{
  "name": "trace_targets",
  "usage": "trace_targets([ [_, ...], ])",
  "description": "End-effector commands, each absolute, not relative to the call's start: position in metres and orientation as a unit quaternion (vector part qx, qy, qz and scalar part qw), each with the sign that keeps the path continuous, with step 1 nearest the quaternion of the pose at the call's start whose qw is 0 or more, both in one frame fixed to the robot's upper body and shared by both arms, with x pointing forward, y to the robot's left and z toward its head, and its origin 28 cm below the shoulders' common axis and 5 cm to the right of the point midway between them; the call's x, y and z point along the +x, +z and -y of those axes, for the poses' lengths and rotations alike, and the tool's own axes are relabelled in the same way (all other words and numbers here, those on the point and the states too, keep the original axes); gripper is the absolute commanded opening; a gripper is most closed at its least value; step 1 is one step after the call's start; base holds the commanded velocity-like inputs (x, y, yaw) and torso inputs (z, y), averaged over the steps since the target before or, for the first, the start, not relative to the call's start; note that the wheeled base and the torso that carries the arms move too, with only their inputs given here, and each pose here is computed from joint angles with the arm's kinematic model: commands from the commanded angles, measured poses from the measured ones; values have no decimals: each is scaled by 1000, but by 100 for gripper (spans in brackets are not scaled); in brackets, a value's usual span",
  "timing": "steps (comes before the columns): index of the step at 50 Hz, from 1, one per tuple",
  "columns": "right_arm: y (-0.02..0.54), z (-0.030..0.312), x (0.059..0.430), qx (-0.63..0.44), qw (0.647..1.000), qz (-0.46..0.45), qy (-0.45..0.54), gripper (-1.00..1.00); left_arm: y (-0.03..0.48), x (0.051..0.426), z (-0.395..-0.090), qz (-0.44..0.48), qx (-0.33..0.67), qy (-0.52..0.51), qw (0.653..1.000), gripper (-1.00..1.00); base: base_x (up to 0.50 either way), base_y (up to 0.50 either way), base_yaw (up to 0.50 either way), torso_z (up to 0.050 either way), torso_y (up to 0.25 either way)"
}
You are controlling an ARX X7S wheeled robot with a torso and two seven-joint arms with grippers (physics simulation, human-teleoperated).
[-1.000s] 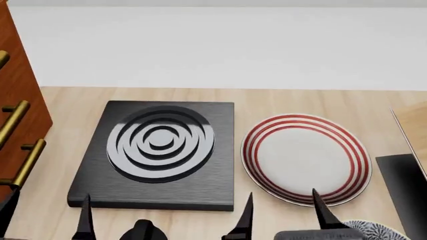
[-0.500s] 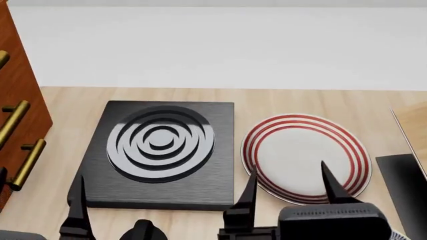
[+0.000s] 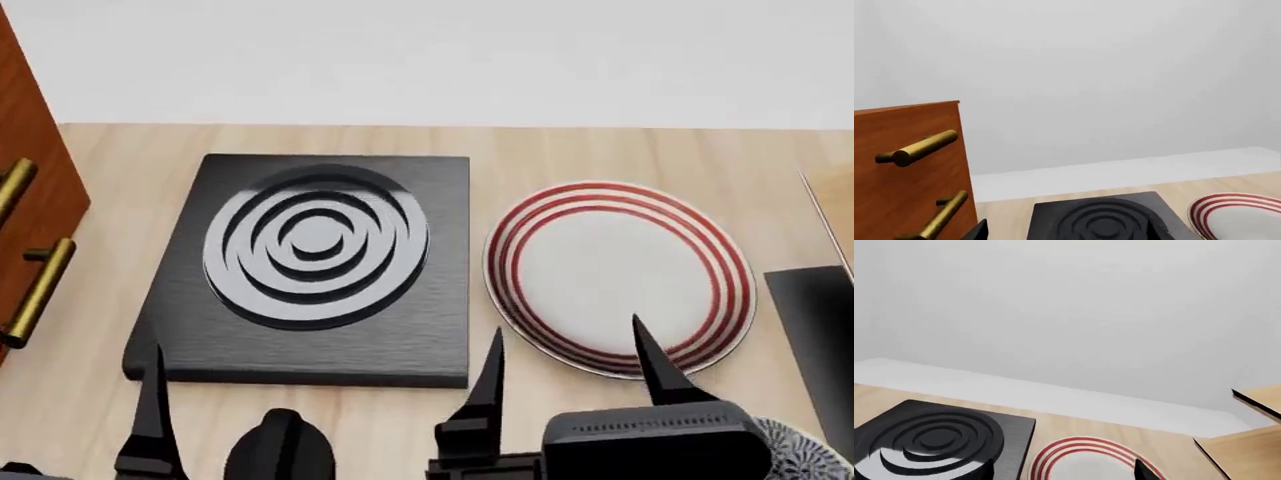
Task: Pick up the cream cheese and put it in the bowl.
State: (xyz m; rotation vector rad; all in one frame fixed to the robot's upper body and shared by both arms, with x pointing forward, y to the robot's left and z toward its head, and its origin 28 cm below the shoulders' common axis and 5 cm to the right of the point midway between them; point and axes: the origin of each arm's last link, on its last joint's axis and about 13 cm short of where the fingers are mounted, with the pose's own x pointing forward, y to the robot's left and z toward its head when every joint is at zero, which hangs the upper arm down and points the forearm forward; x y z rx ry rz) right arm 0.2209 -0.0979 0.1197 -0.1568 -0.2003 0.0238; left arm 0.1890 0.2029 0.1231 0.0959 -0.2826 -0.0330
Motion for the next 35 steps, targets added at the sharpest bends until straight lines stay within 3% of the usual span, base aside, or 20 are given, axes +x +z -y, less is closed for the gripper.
trace_targets([
  [1,121,98,220,-82,991,104,13,100,123,190,-203,145,49,-13,988,100,0,0,0,0,-199],
  [26,126,98,215,-92,990,109,18,100,121,191,-203,148,52,-9,988,100,0,0,0,0,-199],
  [35,141,99,204,-78,991,98,44,100,122,190,-203,151,53,-7,987,100,0,0,0,0,-9],
])
